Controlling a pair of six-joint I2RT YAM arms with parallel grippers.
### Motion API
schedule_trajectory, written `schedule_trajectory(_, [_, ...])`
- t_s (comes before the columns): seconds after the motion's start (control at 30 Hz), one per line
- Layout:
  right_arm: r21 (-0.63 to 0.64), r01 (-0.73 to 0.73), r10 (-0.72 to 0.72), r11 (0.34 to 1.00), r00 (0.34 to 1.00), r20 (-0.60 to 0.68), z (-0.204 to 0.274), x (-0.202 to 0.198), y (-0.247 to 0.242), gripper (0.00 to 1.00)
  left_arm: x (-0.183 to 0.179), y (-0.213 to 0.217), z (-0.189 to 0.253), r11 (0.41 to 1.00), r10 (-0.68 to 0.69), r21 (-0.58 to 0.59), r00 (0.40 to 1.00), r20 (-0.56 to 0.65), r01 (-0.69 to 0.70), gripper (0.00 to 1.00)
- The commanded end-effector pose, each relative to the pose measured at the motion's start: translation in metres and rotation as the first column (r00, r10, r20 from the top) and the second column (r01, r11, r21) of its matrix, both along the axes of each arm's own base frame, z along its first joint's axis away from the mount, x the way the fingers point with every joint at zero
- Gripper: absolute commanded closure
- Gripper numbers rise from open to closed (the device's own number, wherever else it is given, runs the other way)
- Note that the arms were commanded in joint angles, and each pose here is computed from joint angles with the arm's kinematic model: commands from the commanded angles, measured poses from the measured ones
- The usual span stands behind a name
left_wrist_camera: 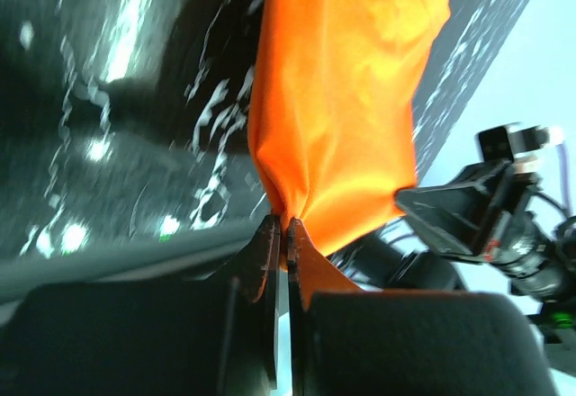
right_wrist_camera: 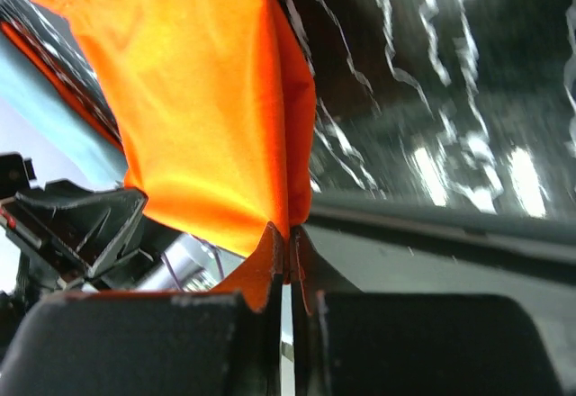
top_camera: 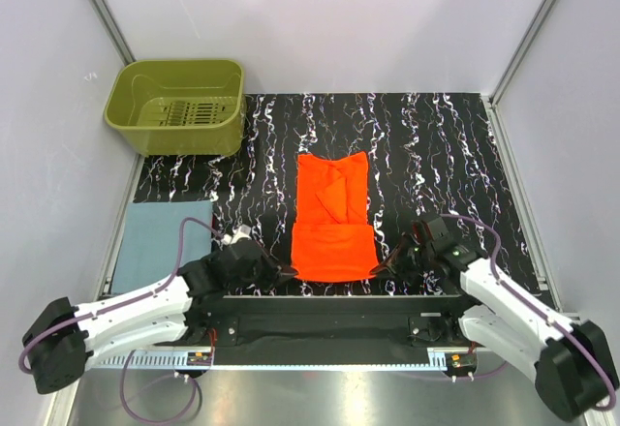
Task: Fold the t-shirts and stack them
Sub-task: Fold the tshirt
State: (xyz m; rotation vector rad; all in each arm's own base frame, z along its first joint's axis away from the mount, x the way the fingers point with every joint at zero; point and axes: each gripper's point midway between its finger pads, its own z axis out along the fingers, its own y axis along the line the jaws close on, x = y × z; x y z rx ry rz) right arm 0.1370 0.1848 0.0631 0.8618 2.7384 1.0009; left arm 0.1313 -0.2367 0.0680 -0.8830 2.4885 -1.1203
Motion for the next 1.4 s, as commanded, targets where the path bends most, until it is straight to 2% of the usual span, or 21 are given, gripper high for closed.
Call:
schedule_trajectory(0.0, [-0.091, -0.035, 0.029, 0.995, 0.998, -0.06, -0.002, -0.029, -0.02, 1.0, -0.011, 0.015, -0.006, 0.997, 0.024, 0.076, 1.0, -0.012, -0.023, 1.0])
schedule_trajectory(0.03, [-0.09, -0.05, 0.047, 0.995, 0.998, -0.029, 0.006, -0.029, -0.02, 1.0, -0.014, 0.016, -0.005, 0.997, 0.022, 0.077, 1.0, -0.02, -0.02, 1.0])
schedule_trajectory(0.27, [-0.065, -0.092, 0.089, 0.994, 0.994, -0.058, 0.015, -0.042, -0.019, 1.0, -0.018, 0.013, 0.02, 0.999, -0.007, 0.052, 1.0, 0.015, 0.006, 1.0])
schedule_trajectory(0.37, [-0.081, -0.1, 0.1, 0.992, 0.995, -0.004, 0.03, -0.028, -0.017, 1.0, -0.01, 0.01, 0.037, 0.998, -0.012, 0.057, 0.998, 0.068, 0.008, 1.0])
schedule_trajectory(0.4, [-0.08, -0.12, 0.123, 0.99, 0.992, 0.037, 0.044, -0.02, -0.013, 1.0, -0.001, 0.01, 0.053, 0.996, -0.025, 0.085, 0.991, 0.134, 0.013, 1.0])
schedule_trajectory(0.43, [-0.099, -0.135, 0.138, 0.986, 0.99, 0.023, 0.044, -0.014, -0.012, 1.0, 0.005, 0.01, 0.061, 0.995, -0.029, 0.103, 0.986, 0.165, 0.012, 1.0])
schedule_trajectory(0.5, [-0.125, -0.16, 0.167, 0.979, 0.985, 0.045, 0.055, -0.001, -0.009, 1.0, 0.024, 0.007, 0.084, 0.988, -0.068, 0.154, 0.969, 0.239, 0.031, 1.0])
schedule_trajectory(0.57, [-0.163, -0.176, 0.194, 0.971, 0.976, 0.1, 0.077, 0.024, -0.004, 1.0, 0.049, 0.011, 0.099, 0.983, -0.056, 0.181, 0.961, 0.27, 0.006, 1.0])
schedule_trajectory(0.63, [-0.198, -0.168, 0.197, 0.966, 0.971, 0.138, 0.092, 0.052, -0.002, 1.0, 0.074, 0.002, 0.119, 0.974, -0.113, 0.222, 0.937, 0.33, 0.039, 1.0])
schedule_trajectory(0.77, [-0.182, -0.155, 0.173, 0.971, 0.981, 0.088, 0.086, 0.095, -0.007, 1.0, 0.139, 0.001, 0.14, 0.966, -0.129, 0.255, 0.918, 0.374, 0.032, 1.0])
schedule_trajectory(0.93, [-0.088, -0.157, 0.164, 0.984, 0.983, 0.082, 0.08, 0.163, -0.005, 1.0, 0.211, -0.028, 0.131, 0.965, -0.201, 0.229, 0.918, 0.342, 0.126, 1.0])
schedule_trajectory(1.0, [-0.073, -0.156, 0.163, 0.985, 0.981, 0.104, 0.087, 0.182, -0.005, 1.0, 0.242, -0.039, 0.125, 0.962, -0.237, 0.213, 0.915, 0.326, 0.173, 1.0])
schedule_trajectory(1.1, [-0.048, -0.153, 0.156, 0.987, 0.986, 0.064, 0.072, 0.201, -0.01, 1.0, 0.276, -0.053, 0.123, 0.957, -0.271, 0.19, 0.905, 0.329, 0.218, 1.0])
schedule_trajectory(1.37, [0.008, -0.134, 0.133, 0.991, 0.99, 0.052, 0.059, 0.248, -0.021, 1.0, 0.337, -0.039, 0.105, 0.969, -0.22, 0.186, 0.915, 0.338, 0.164, 0.99])
